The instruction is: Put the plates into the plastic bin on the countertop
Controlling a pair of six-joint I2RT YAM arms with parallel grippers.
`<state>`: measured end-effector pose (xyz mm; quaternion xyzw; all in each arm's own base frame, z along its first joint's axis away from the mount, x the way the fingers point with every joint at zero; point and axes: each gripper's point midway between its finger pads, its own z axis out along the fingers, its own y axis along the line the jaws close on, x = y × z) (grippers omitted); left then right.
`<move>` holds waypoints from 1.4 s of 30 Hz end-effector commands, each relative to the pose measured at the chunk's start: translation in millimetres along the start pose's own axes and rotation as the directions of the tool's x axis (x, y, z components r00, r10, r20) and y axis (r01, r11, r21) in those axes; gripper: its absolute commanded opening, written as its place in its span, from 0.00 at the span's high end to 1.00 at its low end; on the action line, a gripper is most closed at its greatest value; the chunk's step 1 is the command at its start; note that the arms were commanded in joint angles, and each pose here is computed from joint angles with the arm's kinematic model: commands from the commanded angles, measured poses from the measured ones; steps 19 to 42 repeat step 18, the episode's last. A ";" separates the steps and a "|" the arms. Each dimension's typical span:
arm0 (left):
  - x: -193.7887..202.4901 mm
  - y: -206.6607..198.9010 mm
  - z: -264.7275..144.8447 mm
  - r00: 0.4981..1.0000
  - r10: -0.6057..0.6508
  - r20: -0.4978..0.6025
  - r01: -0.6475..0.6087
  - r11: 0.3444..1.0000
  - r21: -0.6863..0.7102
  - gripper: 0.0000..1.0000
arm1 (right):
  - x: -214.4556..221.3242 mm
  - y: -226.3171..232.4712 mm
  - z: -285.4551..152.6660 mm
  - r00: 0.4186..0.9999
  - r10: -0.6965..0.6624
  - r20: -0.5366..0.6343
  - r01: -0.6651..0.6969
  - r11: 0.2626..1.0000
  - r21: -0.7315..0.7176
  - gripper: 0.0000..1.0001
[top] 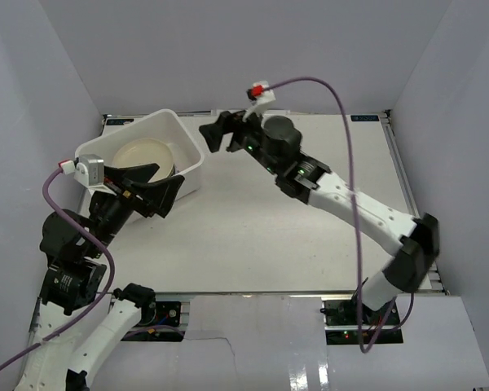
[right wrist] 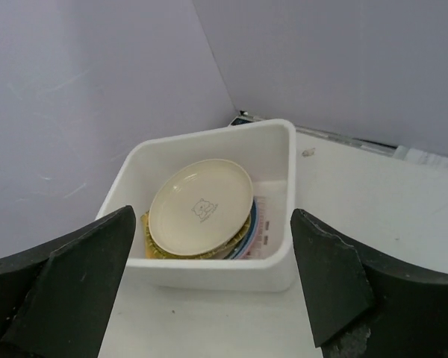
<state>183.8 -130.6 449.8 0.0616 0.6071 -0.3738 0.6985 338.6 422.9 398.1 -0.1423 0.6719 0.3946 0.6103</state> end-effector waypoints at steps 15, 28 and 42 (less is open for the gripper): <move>129.5 37.0 -13.6 0.938 -0.164 -0.305 0.146 0.986 -0.079 0.02 | 95.0 -149.7 -261.7 0.991 -0.136 0.008 0.121 0.906 0.406 0.10; 114.1 35.8 -2.8 0.951 -0.140 -0.275 0.125 0.989 -0.073 0.02 | 60.6 -140.6 -264.9 0.980 -0.185 0.073 0.142 0.908 0.394 0.10; 114.1 35.8 -2.8 0.951 -0.140 -0.275 0.125 0.989 -0.073 0.02 | 60.6 -140.6 -264.9 0.980 -0.185 0.073 0.142 0.908 0.394 0.10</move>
